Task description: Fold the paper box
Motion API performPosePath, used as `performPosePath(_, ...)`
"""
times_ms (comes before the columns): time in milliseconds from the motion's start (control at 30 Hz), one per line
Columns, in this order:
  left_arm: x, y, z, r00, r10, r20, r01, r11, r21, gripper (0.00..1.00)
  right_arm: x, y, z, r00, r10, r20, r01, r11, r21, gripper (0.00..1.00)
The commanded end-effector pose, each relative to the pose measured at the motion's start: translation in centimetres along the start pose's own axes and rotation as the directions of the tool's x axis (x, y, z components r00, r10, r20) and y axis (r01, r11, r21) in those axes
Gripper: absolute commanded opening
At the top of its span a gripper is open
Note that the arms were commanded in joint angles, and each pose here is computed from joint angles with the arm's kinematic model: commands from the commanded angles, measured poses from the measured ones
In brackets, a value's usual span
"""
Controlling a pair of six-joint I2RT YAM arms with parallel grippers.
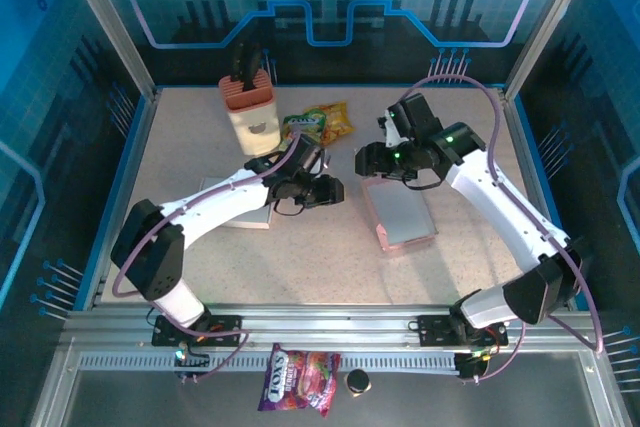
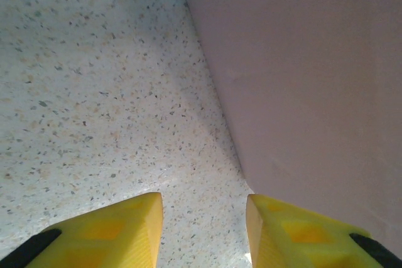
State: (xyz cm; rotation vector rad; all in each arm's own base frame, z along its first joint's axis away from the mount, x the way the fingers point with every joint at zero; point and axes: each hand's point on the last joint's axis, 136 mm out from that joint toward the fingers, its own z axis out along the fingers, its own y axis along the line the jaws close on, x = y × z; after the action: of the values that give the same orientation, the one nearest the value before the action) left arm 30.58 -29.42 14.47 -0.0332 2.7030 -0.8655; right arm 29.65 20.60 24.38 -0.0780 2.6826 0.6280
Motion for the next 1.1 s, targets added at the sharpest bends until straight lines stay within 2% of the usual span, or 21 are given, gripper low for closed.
performPosePath(0, -0.6, 0.2, -2.7, 0.997, 0.006, 0.071, -0.005, 1.000, -0.013, 0.40, 1.9, -1.1, 1.5, 0.991, -0.046, -0.129, 0.055, 0.997, 0.061, 0.57)
performPosePath(267, 0.5, 1.8, -4.6, 0.997, 0.013, 0.080, -0.009, 0.999, -0.051, 0.40, 1.8, 0.8, 4.1, 0.980, -0.065, -0.189, 0.074, 0.996, 0.040, 0.47)
performPosePath(367, 1.0, 2.2, -4.9, 0.997, 0.013, 0.077, -0.009, 0.998, -0.057, 0.40, 1.7, 1.0, 5.2, 0.980, -0.034, -0.197, 0.044, 0.998, 0.046, 0.41)
performPosePath(500, 1.5, 2.4, -5.5, 0.997, 0.014, 0.074, -0.010, 0.998, -0.056, 0.40, 0.4, 0.9, 5.7, 0.989, 0.051, -0.137, -0.043, 0.997, 0.067, 0.21)
performPosePath(600, 1.6, 2.2, -6.2, 0.997, 0.025, 0.078, -0.021, 0.998, -0.051, 0.40, -1.9, 0.7, 5.1, 0.984, 0.177, -0.015, -0.175, 0.982, 0.070, 0.01)
performPosePath(633, 1.7, 2.1, -6.4, 0.997, 0.029, 0.075, -0.025, 0.998, -0.051, 0.40, -2.8, 0.5, 4.8, 0.971, 0.236, 0.040, -0.239, 0.969, 0.066, 0.00)
performPosePath(700, 1.9, 2.2, -6.7, 0.997, 0.036, 0.071, -0.032, 0.998, -0.054, 0.40, -4.5, 0.0, 3.9, 0.927, 0.344, 0.153, -0.355, 0.933, 0.057, 0.00)
performPosePath(800, 2.4, 2.3, -7.1, 0.997, 0.046, 0.058, -0.043, 0.998, -0.054, 0.40, -6.6, -1.7, 2.0, 0.799, 0.505, 0.328, -0.547, 0.836, 0.045, 0.00)
performPosePath(933, 3.2, 2.6, -7.8, 0.997, 0.065, 0.042, -0.062, 0.996, -0.058, 0.40, -7.8, -4.6, 0.7, 0.548, 0.672, 0.498, -0.777, 0.630, 0.005, 0.00)
performPosePath(1067, 4.1, 3.0, -8.2, 0.997, 0.076, 0.016, -0.075, 0.995, -0.058, 0.40, -8.4, -6.9, 0.9, 0.328, 0.745, 0.580, -0.909, 0.417, -0.022, 0.00)
